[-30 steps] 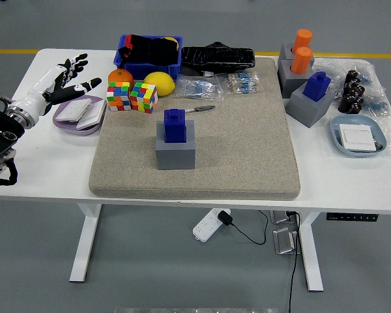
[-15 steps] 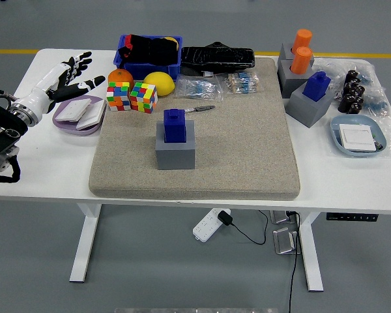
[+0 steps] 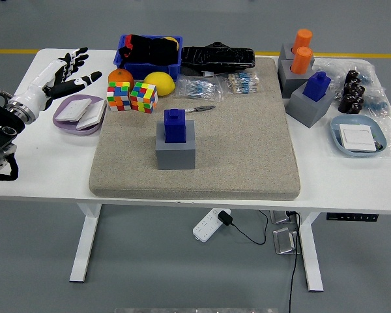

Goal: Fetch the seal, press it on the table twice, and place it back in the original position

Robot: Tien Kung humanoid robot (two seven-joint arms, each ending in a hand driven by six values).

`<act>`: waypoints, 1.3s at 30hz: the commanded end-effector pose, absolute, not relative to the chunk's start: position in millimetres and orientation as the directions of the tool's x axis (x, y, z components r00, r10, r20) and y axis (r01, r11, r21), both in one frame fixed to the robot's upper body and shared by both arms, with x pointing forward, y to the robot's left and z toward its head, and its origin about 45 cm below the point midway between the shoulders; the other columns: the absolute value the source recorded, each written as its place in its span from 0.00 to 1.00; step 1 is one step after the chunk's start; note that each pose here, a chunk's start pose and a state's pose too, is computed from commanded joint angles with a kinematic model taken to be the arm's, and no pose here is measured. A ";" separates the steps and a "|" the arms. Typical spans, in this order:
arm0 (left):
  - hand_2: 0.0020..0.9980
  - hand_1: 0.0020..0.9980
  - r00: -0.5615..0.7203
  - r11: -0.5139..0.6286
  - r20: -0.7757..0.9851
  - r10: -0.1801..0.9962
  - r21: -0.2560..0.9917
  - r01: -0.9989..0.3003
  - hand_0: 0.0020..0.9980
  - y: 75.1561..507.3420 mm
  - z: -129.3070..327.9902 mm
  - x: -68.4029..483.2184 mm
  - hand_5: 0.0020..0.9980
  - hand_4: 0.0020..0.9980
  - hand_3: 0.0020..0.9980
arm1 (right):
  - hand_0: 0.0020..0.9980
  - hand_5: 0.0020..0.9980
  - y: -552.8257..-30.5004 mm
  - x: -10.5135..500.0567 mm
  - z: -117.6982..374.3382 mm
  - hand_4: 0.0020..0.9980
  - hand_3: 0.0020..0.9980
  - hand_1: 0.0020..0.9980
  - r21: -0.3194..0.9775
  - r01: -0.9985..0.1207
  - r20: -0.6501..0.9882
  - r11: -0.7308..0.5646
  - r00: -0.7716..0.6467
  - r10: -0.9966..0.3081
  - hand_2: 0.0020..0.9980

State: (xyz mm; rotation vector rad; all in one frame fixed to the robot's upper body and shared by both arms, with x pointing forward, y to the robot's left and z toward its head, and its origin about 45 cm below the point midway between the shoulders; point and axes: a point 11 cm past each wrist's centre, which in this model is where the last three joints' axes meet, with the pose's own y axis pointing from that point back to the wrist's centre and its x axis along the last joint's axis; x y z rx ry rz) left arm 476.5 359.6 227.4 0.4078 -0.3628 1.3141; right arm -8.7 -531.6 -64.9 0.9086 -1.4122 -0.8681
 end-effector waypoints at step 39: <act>1.00 1.00 0.199 0.193 0.481 0.854 0.062 -0.979 1.00 360.9 237.6 481.5 0.56 0.86 1.00 | 0.78 0.51 -533.3 0.9 -63.3 0.81 0.62 0.68 0.903 -0.062 0.424 0.425 -0.031 -0.905 0.68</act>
